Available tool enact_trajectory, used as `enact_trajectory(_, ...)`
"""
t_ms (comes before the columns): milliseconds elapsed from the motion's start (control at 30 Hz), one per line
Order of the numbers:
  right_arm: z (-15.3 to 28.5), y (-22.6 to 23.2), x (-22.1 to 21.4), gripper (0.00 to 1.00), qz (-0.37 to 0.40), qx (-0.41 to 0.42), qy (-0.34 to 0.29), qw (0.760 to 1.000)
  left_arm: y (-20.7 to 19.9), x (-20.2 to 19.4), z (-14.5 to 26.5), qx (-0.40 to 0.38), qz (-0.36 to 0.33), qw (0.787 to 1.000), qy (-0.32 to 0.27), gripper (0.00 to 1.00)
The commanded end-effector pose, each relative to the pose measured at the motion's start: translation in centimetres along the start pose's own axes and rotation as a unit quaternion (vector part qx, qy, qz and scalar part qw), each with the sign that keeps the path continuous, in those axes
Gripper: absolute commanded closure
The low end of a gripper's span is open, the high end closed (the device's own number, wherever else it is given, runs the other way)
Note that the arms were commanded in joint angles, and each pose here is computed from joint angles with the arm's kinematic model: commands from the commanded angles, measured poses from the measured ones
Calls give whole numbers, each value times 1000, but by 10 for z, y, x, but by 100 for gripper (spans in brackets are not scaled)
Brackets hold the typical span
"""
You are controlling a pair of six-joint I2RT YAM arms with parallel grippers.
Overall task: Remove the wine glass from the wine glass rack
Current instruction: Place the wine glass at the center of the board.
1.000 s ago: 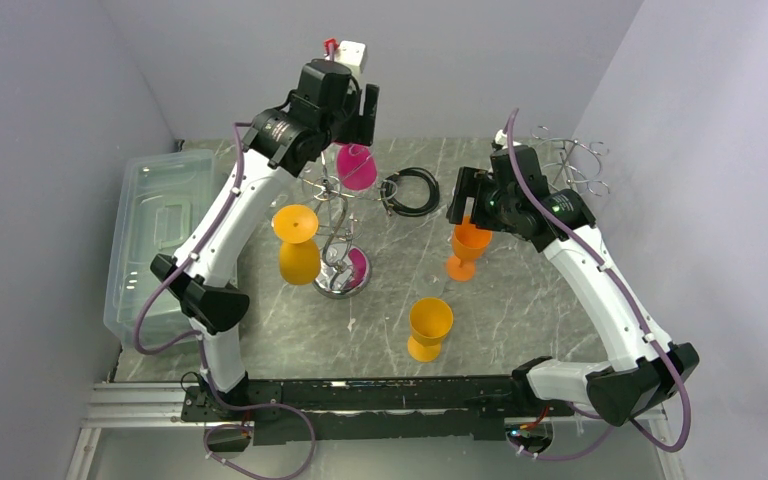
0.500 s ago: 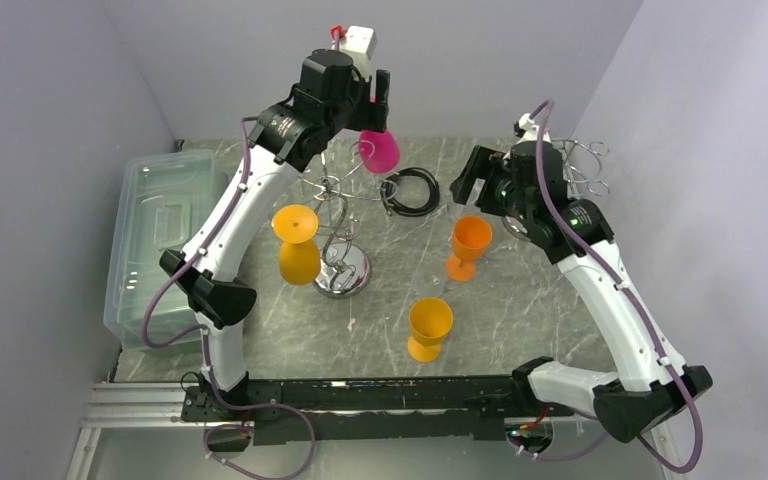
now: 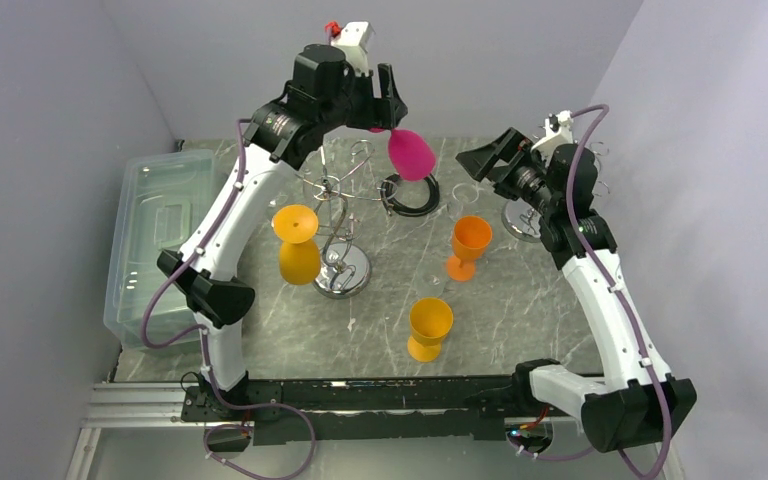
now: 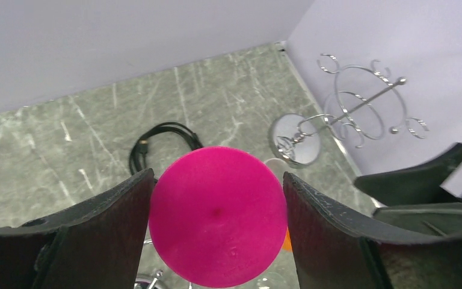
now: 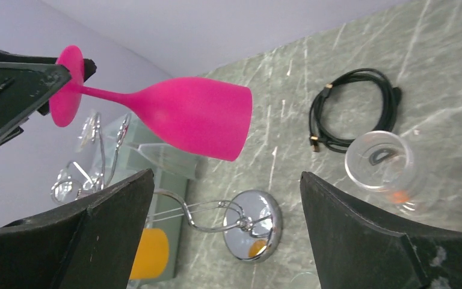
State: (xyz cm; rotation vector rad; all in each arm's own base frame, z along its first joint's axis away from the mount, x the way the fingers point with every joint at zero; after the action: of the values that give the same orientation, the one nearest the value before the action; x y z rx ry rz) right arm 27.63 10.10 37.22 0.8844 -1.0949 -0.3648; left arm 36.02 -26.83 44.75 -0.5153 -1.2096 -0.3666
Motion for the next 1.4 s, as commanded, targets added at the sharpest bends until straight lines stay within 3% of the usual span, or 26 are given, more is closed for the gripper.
enact_trajectory(0,8,26,7,5,-22,131,7,991,-12,41,41,-65,45,994,-71,42)
enact_trajectory(333,4,13,-9,2,-67,170,22,983,-16,50,53,-120,97,985,-77,43)
enact_trajectory(633,11,25,-7,2,-69,249,-4,966,-15,54,62,-157,134,976,-74,43)
enact_trajectory(1367,20,55,1,19,-123,372,38,919,-7,51,64,-238,229,942,-63,45)
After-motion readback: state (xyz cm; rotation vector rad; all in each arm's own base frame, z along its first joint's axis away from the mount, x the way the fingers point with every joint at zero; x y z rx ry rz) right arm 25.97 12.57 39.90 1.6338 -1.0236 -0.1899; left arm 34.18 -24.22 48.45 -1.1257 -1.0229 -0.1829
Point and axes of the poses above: each gripper's point midway between its finger pads, its own z axis back along the fingers, its own y axis along the line the jaws close on, x = y × z, the point moved 8 cm from there along z, back along the fingers, and after that the axes turned 9 degrees about -z, right-handed, at the moved point
